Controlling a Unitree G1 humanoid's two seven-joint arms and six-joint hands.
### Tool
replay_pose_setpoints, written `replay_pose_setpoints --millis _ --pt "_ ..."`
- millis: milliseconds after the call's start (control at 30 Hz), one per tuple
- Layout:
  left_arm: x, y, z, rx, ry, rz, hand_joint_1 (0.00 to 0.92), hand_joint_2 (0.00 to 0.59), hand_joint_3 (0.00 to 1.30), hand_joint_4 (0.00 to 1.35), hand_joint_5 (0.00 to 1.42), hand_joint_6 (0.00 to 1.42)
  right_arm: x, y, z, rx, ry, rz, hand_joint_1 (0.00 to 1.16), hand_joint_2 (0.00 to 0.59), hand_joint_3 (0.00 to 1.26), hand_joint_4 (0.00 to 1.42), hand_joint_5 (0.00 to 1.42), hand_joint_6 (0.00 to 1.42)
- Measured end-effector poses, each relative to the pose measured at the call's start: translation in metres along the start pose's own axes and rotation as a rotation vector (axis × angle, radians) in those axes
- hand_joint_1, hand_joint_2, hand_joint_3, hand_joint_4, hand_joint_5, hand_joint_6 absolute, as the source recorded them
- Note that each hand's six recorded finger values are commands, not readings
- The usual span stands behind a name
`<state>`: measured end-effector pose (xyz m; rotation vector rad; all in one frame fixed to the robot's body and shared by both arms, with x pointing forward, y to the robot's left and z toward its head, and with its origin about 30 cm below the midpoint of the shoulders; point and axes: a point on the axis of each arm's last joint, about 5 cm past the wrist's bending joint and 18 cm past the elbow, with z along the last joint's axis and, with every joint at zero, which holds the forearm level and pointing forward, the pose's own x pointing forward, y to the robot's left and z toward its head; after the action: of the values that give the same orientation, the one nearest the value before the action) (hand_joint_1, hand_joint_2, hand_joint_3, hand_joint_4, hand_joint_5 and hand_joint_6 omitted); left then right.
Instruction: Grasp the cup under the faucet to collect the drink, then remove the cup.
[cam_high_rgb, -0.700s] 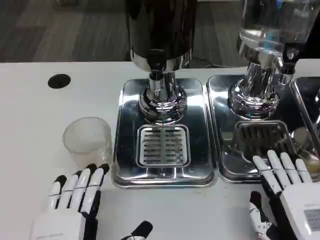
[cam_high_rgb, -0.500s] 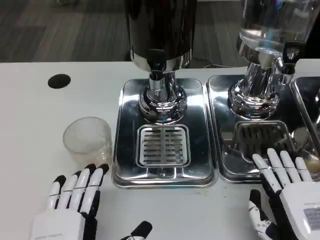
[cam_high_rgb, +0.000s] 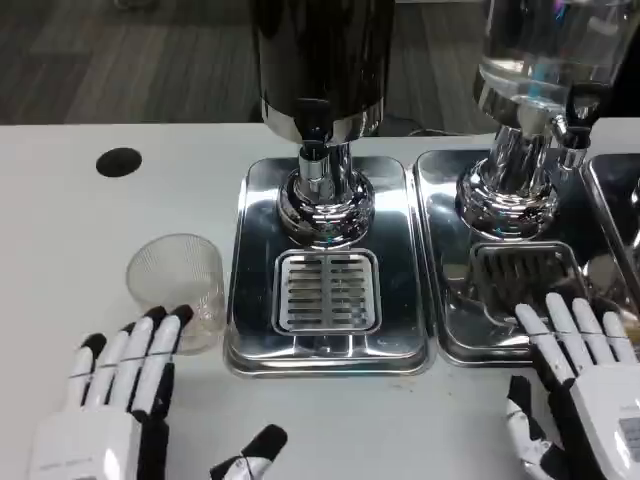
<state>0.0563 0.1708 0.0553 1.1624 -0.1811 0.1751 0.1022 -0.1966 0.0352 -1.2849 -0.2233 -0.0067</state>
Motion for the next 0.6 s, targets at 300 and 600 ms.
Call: replay_pose_setpoints --millis 300,600 --pt "0.015 0.018 0.0019 -0.029 -0.002 0.126 0.0 0.013 0.03 0.0 0.03 0.01 -0.003 -0.0034 0.0007 0.009 0.021 -0.019 0.23 0.584 0.11 0.0 0.0 0.0" --pt "0.05 0.04 -0.0141 0.011 0.065 0.07 0.0 0.013 0.0 0.0 0.0 0.0 -0.001 -0.011 0.0041 0.004 0.023 -0.04 0.24 0.578 0.11 0.0 0.0 0.0"
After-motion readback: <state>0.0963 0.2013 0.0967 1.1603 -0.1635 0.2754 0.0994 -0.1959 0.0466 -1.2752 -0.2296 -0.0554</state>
